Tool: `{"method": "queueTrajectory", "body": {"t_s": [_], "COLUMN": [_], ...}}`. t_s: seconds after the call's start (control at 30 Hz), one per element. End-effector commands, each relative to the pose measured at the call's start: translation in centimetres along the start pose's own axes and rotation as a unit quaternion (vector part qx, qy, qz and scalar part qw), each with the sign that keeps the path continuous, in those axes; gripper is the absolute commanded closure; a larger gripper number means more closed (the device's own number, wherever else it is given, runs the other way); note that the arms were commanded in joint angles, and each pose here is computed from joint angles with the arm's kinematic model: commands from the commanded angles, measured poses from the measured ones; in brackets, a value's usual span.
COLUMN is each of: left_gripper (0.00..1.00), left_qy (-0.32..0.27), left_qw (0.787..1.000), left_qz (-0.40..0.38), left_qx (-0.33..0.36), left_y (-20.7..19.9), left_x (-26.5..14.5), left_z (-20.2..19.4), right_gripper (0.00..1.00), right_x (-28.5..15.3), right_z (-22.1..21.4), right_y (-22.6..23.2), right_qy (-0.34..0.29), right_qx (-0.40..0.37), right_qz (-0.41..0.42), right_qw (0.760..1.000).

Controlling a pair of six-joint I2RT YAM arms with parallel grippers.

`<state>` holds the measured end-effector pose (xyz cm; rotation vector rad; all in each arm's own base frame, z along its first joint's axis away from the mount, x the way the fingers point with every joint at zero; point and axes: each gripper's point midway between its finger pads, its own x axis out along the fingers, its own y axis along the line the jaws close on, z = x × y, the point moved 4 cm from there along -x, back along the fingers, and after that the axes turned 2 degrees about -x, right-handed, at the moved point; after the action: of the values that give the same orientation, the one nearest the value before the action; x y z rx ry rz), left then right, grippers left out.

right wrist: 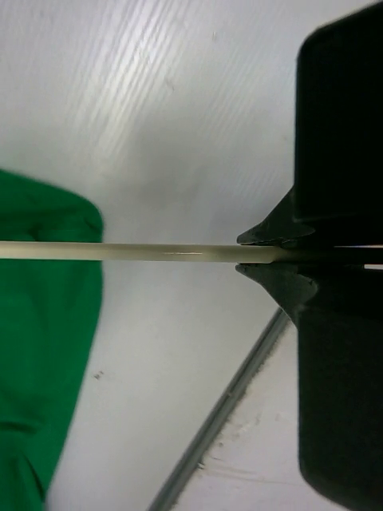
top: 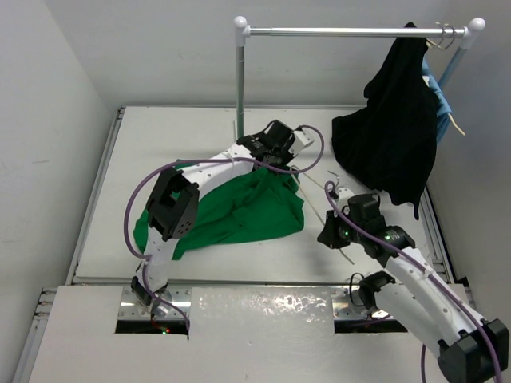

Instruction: Place the t-shirt on the hanger

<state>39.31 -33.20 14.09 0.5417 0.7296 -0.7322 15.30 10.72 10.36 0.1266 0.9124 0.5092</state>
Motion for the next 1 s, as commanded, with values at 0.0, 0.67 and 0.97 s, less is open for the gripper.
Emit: {"method": "queueTrajectory", "body": {"t_s": [0.0,0.67,0.97], "left_gripper": [1.0,1.0,1.0], "left_qy": [-0.03,-0.039,-0.054], "left_qw": [0.999,0.996,0.988], "left_qz": [-0.008,-0.074,-0.142], "left_qx": [-0.013,-0.007,0.018], "left_y": [0.2,-1.8,-3.6], "left_x": [-0.4,-2.1,-4.2], "left_z": [1.9,1.6,0.6], "right_gripper": [1.0,1.0,1.0], "right_x": [0.4,4.7,5.2], "right_z": [0.7,1.1,3.4], "right_y": [1.7,2.9,3.5], "right_qy": [-0.019,-0.027,-0.064], "right_qx": [-0.005,0.027,0.036], "right_qz": [0.03,0.082,0.088], "right_qw": [0.999,0.996,0.993]}}
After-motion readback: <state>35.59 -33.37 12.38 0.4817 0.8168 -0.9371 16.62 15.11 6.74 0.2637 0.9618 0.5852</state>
